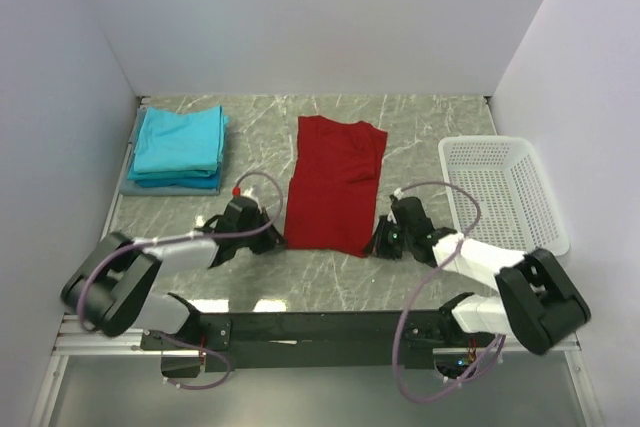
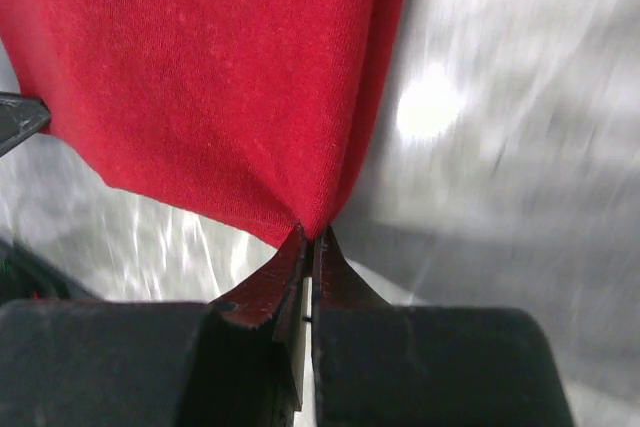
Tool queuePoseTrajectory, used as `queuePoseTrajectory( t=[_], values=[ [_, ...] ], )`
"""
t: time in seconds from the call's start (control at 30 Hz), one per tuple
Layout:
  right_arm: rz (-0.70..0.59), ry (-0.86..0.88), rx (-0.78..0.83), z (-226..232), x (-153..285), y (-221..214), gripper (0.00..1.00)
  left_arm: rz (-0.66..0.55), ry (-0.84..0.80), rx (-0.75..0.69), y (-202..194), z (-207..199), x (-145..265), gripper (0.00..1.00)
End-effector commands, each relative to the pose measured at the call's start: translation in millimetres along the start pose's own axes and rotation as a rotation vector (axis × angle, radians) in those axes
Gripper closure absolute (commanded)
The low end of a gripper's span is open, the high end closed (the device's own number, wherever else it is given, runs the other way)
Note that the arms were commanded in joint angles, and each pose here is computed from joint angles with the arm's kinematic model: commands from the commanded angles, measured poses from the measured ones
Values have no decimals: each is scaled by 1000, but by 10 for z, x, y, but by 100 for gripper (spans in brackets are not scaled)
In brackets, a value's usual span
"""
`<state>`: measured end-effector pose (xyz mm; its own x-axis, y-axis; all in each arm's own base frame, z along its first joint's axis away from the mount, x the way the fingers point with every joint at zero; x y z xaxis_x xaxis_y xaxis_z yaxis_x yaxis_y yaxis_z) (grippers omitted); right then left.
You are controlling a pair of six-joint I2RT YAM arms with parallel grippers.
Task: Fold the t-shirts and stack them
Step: Fold the tshirt
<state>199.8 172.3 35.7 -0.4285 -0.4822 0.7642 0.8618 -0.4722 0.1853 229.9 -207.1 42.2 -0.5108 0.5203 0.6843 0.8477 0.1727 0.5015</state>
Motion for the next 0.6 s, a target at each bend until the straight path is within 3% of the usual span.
queuePoseTrajectory(
  t=[0.0,0.13,0.3,0.57],
  values=[
    [122,-105,-19,-374,145,-447,100,86,81,38,-479,211,217,99],
    [187,-82,-4,-422,328,-760,100,89,142,91,-779,367,472,99],
    [247,37,-2,-272,608,-1027,100,51,62,130,-867,165,829,99],
    [170,106,34,-7,828,-884,100,-109,-103,85,-495,-245,1140,99]
  ],
)
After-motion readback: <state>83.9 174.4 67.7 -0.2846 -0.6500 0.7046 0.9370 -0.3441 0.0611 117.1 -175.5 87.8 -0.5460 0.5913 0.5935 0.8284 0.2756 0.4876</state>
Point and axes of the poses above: each gripper's point midway between its finger pads, its own x axis back along the fingers, its own z axis along the line the jaws close on, y = z × x, the point moved 3 cm from there along x, back along the fingers, and after that the axes turned 15 degrees about -x, right-handed, at the moved point
